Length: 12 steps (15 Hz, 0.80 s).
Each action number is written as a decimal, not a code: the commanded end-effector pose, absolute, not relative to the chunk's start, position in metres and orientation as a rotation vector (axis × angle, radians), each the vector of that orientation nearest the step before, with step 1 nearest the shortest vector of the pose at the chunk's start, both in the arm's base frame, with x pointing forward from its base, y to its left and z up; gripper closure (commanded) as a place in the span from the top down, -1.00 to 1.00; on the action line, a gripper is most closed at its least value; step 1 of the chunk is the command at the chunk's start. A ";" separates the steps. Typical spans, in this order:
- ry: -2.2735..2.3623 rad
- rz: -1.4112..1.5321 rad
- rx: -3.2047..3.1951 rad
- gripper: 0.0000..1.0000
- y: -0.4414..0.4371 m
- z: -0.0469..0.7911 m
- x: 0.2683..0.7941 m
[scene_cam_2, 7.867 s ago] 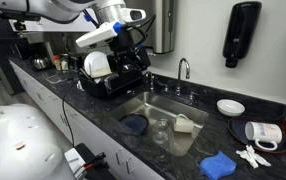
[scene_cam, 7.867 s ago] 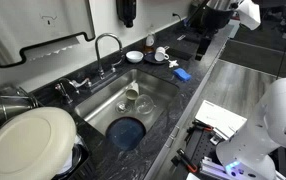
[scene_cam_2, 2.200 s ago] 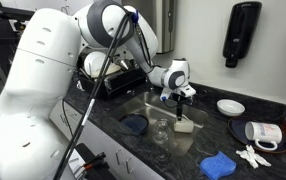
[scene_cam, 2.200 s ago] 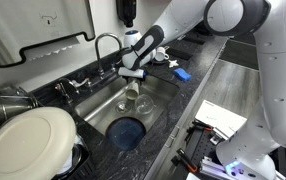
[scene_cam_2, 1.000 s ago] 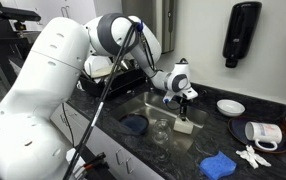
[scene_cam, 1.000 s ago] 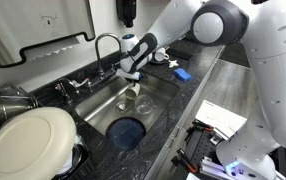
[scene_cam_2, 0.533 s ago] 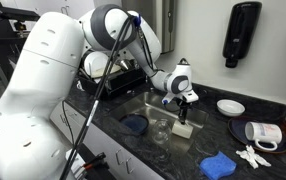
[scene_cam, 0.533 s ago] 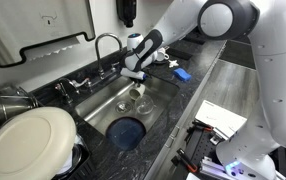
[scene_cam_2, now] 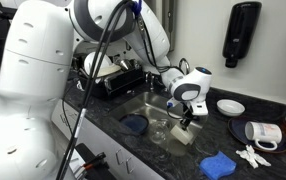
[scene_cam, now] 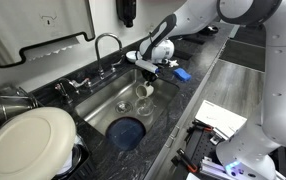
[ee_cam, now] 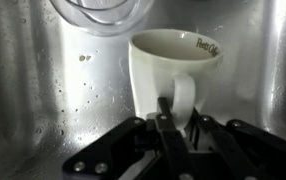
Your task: Put the mug on the counter top
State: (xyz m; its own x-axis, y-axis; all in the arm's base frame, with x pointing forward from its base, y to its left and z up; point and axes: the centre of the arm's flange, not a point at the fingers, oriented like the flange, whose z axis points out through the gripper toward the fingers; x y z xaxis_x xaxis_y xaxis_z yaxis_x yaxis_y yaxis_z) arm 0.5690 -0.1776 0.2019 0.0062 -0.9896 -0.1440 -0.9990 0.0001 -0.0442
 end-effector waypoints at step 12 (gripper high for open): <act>1.979 0.310 -1.706 -0.91 -0.261 0.227 0.562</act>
